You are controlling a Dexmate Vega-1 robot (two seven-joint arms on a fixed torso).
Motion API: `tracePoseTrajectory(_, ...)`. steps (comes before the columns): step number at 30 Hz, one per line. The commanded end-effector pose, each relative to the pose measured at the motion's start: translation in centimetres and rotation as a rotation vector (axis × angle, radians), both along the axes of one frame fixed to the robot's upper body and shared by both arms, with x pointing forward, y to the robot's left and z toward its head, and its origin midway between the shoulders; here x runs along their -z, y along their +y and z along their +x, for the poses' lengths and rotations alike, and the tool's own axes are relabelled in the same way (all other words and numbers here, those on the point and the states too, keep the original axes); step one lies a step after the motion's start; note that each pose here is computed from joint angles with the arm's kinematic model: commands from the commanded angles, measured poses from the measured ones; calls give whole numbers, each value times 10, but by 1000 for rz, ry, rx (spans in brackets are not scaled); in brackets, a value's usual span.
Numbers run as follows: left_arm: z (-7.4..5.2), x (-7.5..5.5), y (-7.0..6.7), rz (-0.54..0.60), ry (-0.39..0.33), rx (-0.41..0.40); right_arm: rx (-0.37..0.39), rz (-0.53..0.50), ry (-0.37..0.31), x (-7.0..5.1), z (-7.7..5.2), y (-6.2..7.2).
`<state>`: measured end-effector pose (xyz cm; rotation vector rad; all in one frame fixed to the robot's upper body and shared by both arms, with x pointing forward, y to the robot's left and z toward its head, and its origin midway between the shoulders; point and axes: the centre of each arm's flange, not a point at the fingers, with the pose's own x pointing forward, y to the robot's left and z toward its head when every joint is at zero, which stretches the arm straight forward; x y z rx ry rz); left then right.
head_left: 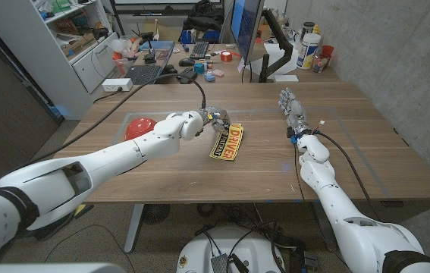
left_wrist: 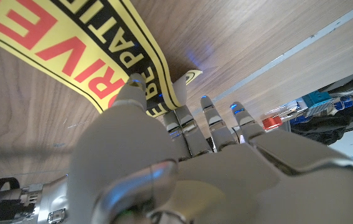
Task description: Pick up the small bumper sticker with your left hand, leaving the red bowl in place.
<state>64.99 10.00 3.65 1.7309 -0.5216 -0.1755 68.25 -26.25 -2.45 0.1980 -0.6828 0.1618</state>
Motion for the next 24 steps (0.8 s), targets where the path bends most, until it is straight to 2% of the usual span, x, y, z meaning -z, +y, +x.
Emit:
tracePoseTrajectory(1, -2, -4, 4, -22, -4, -4, 2, -4, -6, -3, -1, 2)
tracePoseTrajectory(13, -5, -8, 8, -28, -15, -1, 3, -4, -13, -5, -3, 6)
tracePoseTrajectory(24, -11, -18, 13, -47, -46, 6, 6, -8, -23, -9, -5, 10)
